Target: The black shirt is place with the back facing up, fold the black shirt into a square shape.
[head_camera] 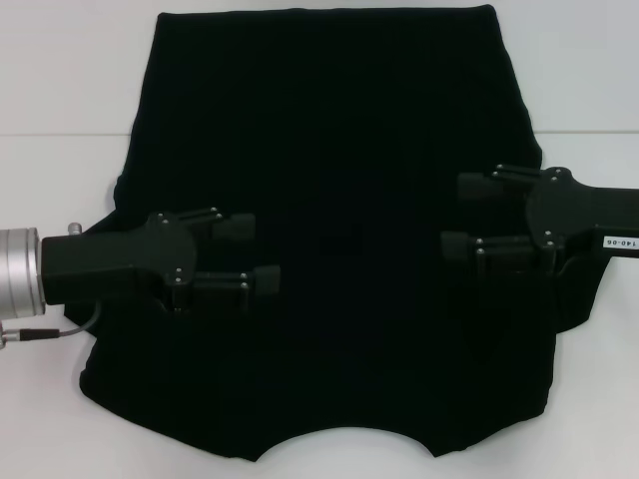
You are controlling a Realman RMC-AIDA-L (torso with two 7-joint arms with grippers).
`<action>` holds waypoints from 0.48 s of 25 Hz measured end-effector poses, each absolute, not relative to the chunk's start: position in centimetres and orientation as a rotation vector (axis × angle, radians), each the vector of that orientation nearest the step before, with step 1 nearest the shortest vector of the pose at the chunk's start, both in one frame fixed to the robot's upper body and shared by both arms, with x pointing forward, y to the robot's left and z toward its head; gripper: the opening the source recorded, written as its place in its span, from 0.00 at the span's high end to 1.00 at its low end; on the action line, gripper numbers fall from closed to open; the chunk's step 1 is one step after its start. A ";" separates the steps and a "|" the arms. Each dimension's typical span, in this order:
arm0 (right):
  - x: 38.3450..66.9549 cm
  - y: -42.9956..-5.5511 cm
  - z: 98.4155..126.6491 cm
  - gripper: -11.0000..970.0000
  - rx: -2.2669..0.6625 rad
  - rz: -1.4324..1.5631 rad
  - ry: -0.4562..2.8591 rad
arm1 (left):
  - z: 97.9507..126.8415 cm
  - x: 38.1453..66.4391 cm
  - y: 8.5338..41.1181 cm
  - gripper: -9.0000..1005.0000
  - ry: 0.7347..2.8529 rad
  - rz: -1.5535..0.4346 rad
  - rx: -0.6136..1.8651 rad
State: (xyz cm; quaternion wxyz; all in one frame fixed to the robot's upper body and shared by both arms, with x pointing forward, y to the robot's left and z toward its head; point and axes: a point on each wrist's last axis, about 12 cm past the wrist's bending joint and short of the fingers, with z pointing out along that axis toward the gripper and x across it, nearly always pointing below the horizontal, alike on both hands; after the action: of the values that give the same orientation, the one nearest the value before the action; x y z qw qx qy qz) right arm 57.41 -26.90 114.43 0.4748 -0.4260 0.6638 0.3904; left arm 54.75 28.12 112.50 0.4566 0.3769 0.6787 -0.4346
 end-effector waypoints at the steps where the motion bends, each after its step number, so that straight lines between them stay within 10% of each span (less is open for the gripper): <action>1: 57.4 -26.9 114.4 0.06 -1.041 0.955 1.623 | 112.5 54.8 28.1 0.13 1.673 -1.071 0.929; 12: 57.3 -26.6 114.0 0.06 -1.056 0.962 1.656 | 112.0 54.7 28.2 0.13 1.721 -1.060 0.924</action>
State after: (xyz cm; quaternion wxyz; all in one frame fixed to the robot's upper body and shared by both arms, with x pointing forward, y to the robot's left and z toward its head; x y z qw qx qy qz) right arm 57.34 -26.61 114.00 0.4592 -0.4289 0.6727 0.3908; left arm 54.73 28.23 111.98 0.4437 0.3726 0.6940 -0.4274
